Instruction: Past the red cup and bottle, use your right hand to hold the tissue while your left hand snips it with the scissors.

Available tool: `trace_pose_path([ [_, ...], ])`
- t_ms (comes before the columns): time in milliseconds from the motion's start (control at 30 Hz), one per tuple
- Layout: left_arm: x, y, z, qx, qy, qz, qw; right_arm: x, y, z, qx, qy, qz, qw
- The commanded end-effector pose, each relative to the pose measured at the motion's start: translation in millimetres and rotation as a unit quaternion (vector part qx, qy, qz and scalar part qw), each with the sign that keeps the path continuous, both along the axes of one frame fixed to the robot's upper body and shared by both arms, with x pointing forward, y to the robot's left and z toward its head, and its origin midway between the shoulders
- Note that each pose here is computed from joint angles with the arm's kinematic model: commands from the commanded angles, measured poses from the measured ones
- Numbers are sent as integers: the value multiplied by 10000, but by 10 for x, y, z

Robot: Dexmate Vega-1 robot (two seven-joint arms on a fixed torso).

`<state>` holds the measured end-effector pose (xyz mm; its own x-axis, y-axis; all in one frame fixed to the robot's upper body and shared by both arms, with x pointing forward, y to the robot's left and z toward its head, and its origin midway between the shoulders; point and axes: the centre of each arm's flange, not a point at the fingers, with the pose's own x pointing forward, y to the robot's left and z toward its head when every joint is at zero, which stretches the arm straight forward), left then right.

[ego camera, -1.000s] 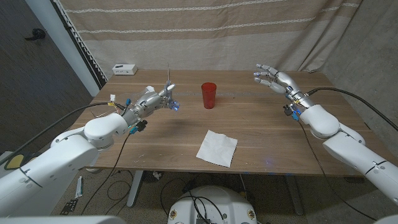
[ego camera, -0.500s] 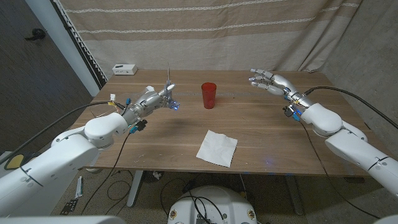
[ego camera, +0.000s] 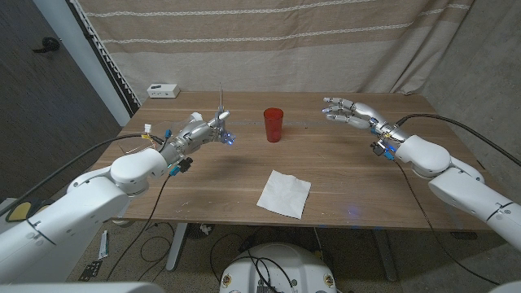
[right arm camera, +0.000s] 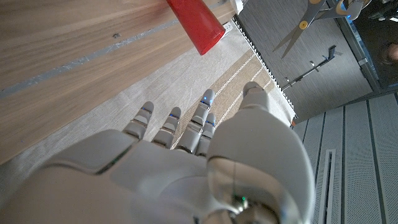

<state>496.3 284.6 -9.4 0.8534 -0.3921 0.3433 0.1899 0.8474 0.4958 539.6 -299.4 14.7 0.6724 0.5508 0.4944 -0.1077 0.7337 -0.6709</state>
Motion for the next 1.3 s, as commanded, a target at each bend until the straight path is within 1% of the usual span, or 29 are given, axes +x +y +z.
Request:
trace_pose_path([
  [33, -9, -5, -2, -12, 2, -4, 10000, -10, 57, -67, -218, 179, 79, 9996],
  [200, -16, -5, -4, -5, 0, -9, 10000, -37, 61, -77, -344, 132, 38, 9993],
  [467, -18, -10, 25, 13, -47, -13, 10000, -42, 56, -125, -346, 270, 87, 9990],
  [733, -16, -15, 13, -19, -24, -25, 10000, -54, 42, -159, -387, 347, 70, 9986],
  [800, -14, -19, 0, -25, 13, -37, 10000, -44, 76, -169, -383, 372, 96, 9985],
  [933, -7, -19, 8, -35, 13, -31, 10000, -22, 93, -191, -385, 451, 131, 9982],
  [1067, -2, -17, 3, -48, 36, -35, 10000, -19, 93, -206, -523, 579, 260, 9966],
  [1300, -5, -2, 2, -87, 26, -31, 10000, -26, 88, -238, -618, 608, 230, 9960],
])
